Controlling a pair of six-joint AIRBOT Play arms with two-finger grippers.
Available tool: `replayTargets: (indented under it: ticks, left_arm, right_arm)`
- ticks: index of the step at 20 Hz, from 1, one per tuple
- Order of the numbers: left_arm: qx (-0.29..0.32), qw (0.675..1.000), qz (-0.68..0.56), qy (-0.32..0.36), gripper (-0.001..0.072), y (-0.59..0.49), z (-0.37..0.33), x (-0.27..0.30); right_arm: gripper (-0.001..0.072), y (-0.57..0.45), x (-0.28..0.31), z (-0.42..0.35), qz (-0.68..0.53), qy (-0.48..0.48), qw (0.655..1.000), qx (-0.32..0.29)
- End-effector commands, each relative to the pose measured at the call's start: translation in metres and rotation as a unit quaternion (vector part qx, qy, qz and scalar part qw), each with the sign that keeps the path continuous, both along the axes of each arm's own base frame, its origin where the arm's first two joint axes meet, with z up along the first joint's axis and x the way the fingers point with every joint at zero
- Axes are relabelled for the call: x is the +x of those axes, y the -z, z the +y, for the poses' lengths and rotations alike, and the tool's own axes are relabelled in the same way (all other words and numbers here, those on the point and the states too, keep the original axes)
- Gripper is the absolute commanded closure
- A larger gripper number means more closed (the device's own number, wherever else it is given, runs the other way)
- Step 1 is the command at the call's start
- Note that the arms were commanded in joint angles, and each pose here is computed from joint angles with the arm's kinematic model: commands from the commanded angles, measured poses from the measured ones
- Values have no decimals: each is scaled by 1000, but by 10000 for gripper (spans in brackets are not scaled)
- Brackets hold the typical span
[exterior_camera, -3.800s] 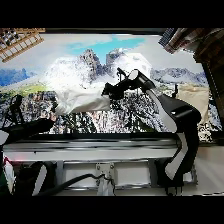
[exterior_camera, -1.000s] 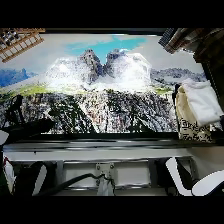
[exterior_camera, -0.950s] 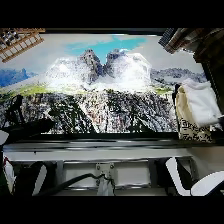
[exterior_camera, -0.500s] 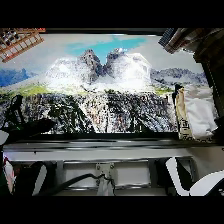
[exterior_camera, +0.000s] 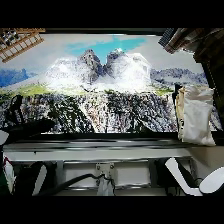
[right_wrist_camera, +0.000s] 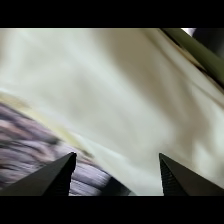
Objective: Fold the clothes and pants, and hang the long-sleeved shirts on hangers.
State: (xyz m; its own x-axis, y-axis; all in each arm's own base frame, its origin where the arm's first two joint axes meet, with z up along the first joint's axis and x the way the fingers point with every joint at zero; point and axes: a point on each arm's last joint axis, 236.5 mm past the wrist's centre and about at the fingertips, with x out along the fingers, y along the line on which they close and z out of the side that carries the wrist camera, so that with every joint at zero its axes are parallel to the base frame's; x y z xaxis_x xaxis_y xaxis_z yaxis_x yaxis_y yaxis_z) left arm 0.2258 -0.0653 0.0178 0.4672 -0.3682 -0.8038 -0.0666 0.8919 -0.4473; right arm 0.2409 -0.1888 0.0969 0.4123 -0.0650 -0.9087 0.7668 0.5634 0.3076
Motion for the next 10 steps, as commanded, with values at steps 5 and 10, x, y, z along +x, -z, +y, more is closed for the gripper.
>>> replayTargets:
  ticks: [5, 10]
  left_arm:
    - [0, 1000, 0, 0, 693, 0, 0, 0]
    - [0, 1000, 0, 0, 693, 0, 0, 0]
  right_arm:
    - [111, -67, 184, 167, -181, -350, 919, -15]
    - [112, -35, 200, 287, -159, -538, 820, -115]
